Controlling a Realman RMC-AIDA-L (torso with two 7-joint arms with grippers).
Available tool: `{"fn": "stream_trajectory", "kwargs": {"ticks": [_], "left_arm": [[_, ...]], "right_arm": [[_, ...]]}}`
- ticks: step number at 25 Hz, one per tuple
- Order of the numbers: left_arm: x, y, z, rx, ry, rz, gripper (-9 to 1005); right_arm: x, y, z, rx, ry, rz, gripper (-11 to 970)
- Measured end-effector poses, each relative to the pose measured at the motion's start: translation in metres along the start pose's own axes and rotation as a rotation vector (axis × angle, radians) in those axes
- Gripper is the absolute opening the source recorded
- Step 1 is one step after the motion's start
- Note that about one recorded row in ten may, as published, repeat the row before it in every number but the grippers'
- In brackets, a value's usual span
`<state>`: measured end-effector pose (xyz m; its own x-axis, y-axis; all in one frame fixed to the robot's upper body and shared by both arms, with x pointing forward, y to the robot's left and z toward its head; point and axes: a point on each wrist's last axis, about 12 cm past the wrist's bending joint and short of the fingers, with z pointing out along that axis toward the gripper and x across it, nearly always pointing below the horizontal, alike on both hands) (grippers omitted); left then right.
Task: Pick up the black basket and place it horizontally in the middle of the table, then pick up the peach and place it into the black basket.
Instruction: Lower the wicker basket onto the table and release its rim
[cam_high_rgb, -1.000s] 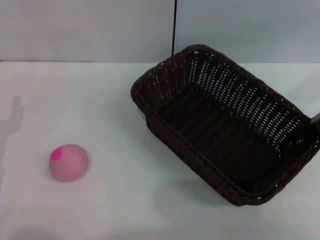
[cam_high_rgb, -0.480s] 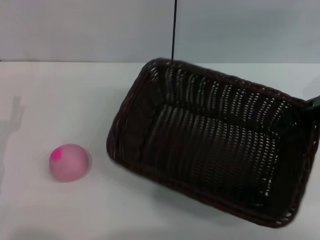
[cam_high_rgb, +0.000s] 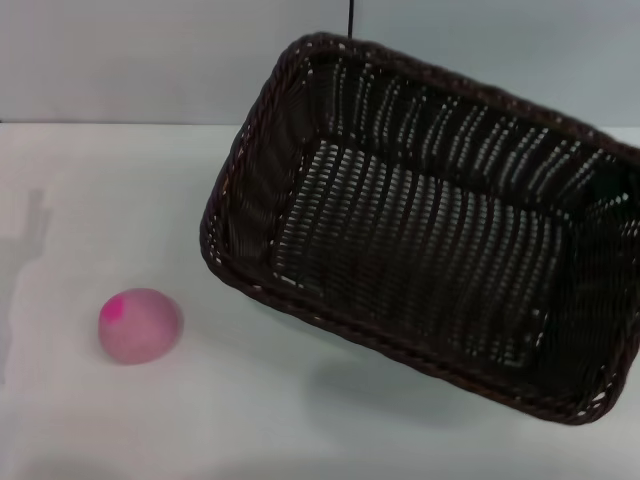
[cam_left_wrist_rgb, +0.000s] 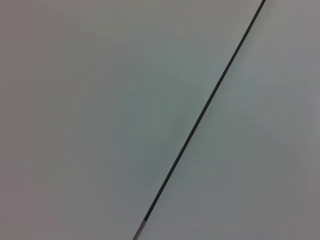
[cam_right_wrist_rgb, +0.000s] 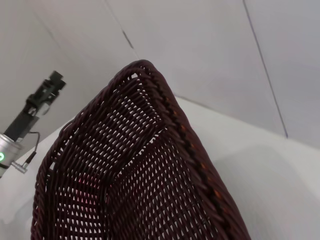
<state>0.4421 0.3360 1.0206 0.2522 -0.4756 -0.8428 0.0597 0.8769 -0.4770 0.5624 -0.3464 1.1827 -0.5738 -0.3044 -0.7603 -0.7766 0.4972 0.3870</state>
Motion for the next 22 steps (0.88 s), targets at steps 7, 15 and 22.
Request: {"fn": "stream_trajectory", "kwargs": {"ticks": [7,15,22], "left_arm": [[0.0,0.0,0.0,0.002,0.003,-0.037,768],[0.005,-0.003,-0.011,-0.005,0.028,-0.063,768],[0.007,-0.004,-0.016,-0.006,0.04,-0.089,767]], "right_arm": [[-0.028,0.001,-0.007,-0.005,0.003,-0.251,181],[-0.041,0.005,0.016,-0.046,0.064,-0.439,180],[-0.035,0.002,0.034,-0.077,0.099,-0.497,180]]}}
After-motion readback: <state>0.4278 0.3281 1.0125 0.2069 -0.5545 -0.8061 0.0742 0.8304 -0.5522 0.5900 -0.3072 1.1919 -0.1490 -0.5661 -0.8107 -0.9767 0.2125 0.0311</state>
